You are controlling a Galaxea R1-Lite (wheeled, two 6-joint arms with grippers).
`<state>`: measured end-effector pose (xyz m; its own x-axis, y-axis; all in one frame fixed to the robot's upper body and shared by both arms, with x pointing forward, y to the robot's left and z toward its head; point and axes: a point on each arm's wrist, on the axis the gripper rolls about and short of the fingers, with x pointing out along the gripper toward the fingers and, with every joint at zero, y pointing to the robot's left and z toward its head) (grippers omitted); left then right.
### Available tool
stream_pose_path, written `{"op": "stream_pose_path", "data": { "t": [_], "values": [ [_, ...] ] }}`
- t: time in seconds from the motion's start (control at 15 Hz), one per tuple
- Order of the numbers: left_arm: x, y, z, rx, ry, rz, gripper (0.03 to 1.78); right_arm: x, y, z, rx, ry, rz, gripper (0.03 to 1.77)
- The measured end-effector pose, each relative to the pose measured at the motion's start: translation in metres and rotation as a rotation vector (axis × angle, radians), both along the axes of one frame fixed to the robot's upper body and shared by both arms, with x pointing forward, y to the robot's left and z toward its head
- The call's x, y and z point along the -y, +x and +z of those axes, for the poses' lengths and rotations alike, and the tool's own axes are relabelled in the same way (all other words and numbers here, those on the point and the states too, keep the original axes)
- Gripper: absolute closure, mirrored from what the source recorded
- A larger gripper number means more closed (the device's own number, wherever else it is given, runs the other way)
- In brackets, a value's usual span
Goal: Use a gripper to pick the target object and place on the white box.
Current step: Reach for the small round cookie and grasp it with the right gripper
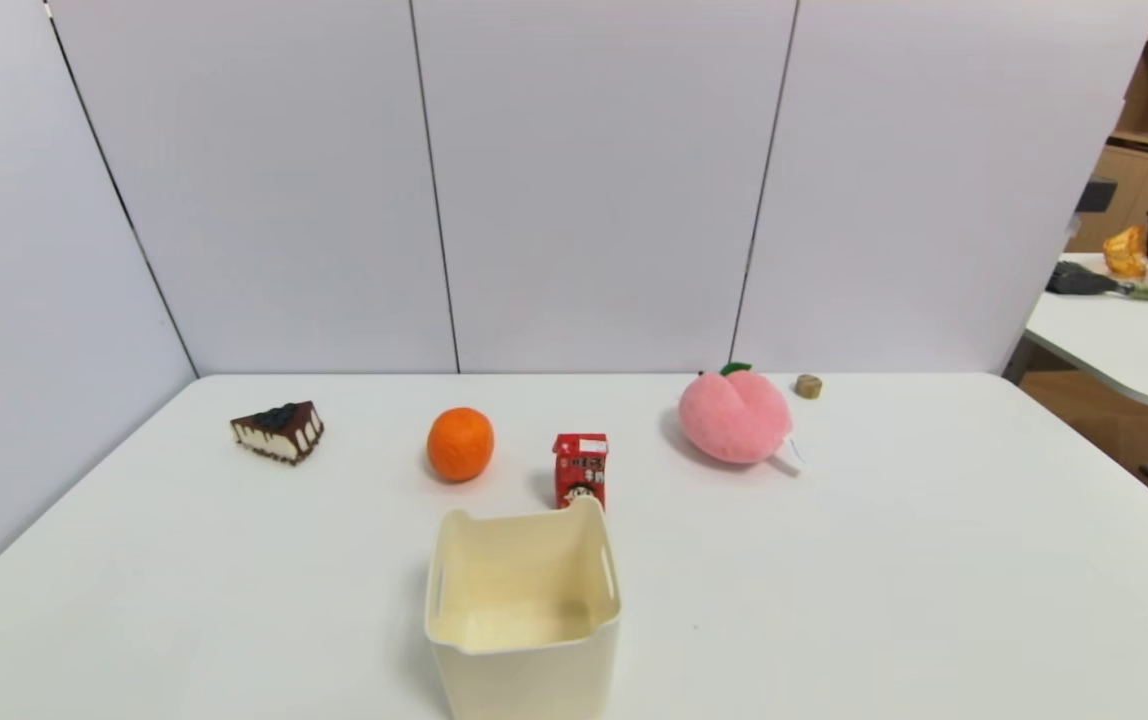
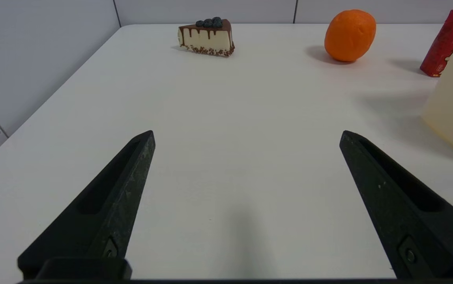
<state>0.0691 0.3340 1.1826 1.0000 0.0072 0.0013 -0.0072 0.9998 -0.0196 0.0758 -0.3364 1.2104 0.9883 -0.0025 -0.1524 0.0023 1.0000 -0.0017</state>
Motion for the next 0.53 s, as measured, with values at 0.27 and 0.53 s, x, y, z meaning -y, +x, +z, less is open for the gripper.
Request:
{"op": "stream_pose_path", "data": {
  "t": [0.27, 0.53],
  "values": [
    [0.000, 0.000, 0.000, 0.000, 0.000, 0.000, 0.12, 0.000, 0.017, 0.044, -0.048, 0.004, -0.002, 0.10],
    [0.000, 0.000, 0.000, 0.000, 0.001, 0.000, 0.12, 0.001, 0.071, 0.087, -0.202, 0.007, -0.016, 0.10]
  ]
}}
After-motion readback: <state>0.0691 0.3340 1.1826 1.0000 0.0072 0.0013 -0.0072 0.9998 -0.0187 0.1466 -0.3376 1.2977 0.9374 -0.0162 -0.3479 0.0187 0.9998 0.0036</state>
